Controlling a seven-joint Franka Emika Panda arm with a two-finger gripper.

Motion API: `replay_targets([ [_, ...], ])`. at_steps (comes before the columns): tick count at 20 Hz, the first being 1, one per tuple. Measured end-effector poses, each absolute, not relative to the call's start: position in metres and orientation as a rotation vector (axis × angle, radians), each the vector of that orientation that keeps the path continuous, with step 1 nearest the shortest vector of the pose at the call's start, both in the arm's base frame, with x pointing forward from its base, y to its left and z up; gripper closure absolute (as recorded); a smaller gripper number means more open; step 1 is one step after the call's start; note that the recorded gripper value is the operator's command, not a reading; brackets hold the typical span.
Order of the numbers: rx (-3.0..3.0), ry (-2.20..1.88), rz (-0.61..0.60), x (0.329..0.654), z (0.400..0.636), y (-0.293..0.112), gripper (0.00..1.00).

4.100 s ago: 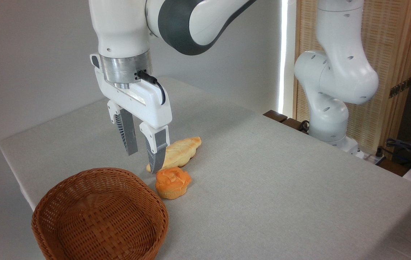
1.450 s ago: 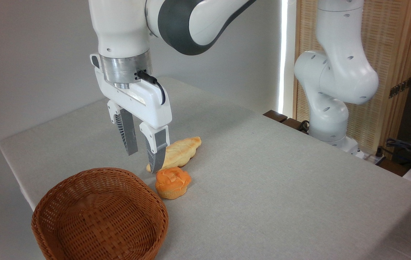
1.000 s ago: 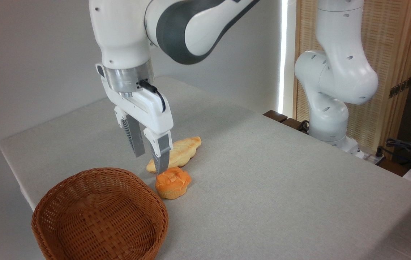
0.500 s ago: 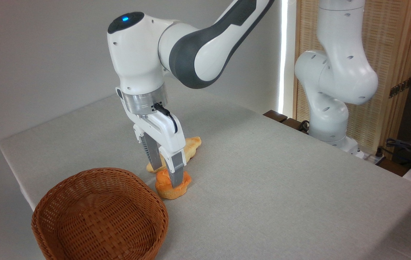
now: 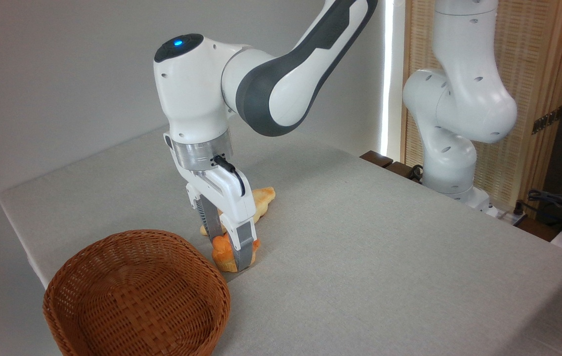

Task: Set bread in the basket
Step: 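Close the gripper on the orange bread roll and lift it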

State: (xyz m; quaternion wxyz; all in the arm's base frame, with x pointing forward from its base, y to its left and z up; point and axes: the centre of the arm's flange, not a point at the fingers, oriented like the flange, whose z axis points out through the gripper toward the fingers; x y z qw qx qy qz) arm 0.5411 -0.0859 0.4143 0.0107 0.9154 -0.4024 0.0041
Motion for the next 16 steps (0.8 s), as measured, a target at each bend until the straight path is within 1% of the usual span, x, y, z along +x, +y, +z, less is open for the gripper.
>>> replay_targets([
  [4,2.852,-1.265,0.011,0.541,0.414,-0.089,0.01],
  [6,2.849,-1.273,0.01,0.54,0.414,-0.092,0.14],
  [7,2.845,-1.279,0.009,0.54,0.413,-0.095,0.24],
  [8,2.843,-1.285,0.007,0.539,0.412,-0.097,0.36],
  [9,2.841,-1.288,0.004,0.539,0.411,-0.098,0.44],
  [10,2.839,-1.289,-0.001,0.54,0.41,-0.098,0.47],
  [14,2.838,-1.288,-0.008,0.54,0.407,-0.099,0.48],
  [15,2.838,-1.288,-0.007,0.54,0.407,-0.099,0.5],
  [16,2.838,-1.288,-0.007,0.54,0.407,-0.099,0.58],
])
